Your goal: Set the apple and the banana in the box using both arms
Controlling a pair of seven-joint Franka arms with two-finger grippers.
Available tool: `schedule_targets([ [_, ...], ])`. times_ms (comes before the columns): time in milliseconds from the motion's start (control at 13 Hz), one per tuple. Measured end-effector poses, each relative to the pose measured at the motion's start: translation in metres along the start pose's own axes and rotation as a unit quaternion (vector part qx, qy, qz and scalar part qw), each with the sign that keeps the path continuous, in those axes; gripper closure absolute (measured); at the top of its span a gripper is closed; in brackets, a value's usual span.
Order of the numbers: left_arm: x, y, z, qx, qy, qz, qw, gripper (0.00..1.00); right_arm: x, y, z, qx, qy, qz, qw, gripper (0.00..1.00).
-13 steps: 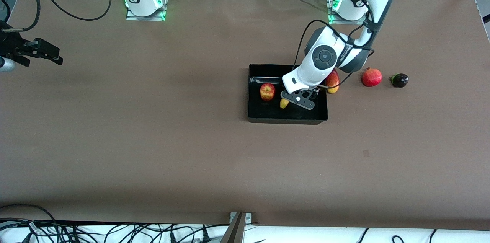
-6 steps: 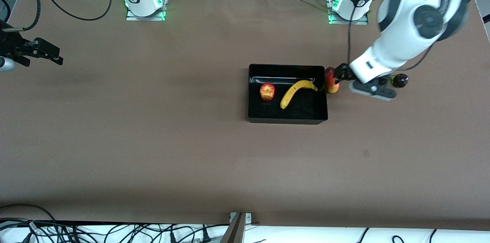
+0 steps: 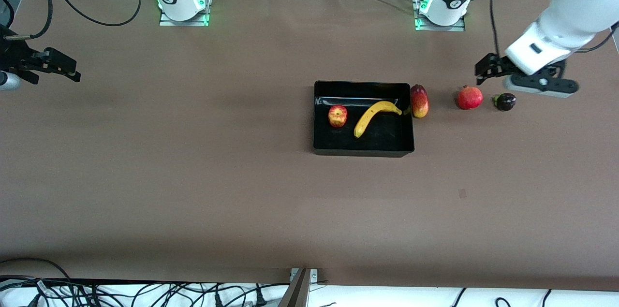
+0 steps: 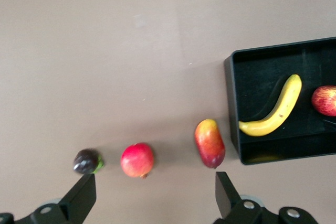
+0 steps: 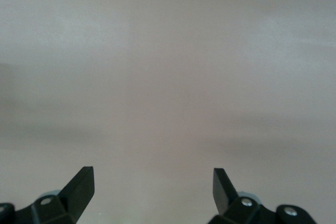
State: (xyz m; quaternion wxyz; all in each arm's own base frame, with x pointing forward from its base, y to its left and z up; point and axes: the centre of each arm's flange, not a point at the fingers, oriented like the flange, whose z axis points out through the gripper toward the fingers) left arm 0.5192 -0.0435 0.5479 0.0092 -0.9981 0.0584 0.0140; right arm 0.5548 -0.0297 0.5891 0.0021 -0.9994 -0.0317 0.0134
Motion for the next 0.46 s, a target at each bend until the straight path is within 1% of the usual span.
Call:
schedule_targets([
  [231,-0.002,-0.014,-0.024,0.000,-0.008,-0.010,1.000,0.00,0.000,0.000,0.000,0.000,0.000,0.000,1.000,0.00],
  [462,-0.002,-0.022,-0.020,-0.001,-0.017,-0.018,1.000,0.00,0.000,0.000,0.000,0.000,0.000,0.000,1.000,0.00],
])
